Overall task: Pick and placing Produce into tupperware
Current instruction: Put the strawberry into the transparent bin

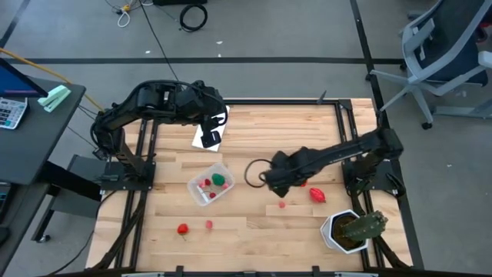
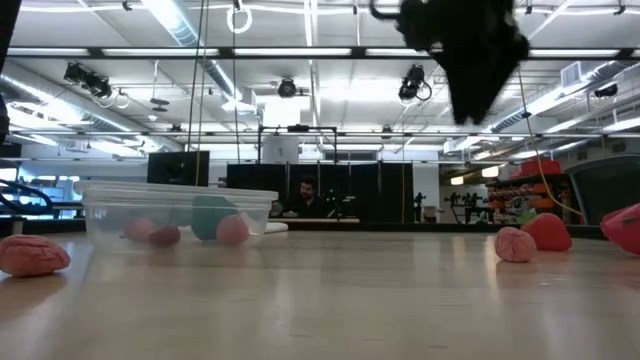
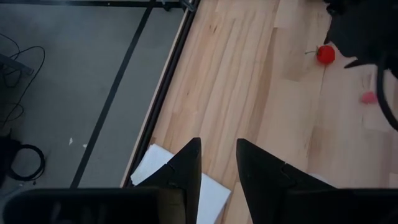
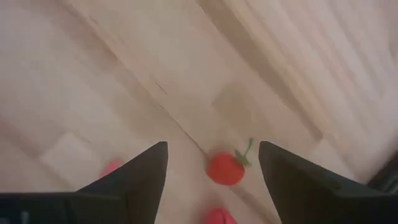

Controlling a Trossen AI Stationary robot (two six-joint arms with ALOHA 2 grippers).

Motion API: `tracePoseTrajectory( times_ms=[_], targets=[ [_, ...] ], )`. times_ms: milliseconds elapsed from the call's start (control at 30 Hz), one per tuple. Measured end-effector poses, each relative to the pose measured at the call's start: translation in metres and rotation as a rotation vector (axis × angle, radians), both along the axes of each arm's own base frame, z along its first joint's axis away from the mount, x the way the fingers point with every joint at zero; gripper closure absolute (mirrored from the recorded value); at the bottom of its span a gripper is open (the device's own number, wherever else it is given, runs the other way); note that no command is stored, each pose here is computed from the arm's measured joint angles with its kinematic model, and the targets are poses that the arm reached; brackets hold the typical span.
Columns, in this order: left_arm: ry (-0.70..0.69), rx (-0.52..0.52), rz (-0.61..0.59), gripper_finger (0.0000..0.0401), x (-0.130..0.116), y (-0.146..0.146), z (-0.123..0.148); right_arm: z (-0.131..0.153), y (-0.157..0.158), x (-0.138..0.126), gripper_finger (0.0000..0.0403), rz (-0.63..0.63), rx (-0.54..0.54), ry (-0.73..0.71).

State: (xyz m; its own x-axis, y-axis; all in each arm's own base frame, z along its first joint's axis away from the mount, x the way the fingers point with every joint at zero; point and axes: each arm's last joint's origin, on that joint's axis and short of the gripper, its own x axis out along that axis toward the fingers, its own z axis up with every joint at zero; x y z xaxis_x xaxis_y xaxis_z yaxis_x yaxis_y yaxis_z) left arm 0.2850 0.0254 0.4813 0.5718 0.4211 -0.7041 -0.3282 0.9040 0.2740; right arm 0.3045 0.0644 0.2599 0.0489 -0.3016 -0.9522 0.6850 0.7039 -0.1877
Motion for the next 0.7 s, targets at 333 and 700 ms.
tracePoseTrajectory(
  times_ms=[333, 700],
  targets=[
    [-0.010, 0.001, 0.000, 0.0294, 0.001, 0.000, 0.001, -0.075, -0.007, -0.042, 0.0141, -0.198, 0.008, -0.048],
    [-0.013, 0.001, -0.001, 0.0294, 0.001, 0.000, 0.001, -0.117, -0.020, -0.057, 0.0152, -0.212, -0.003, -0.090]
  ],
)
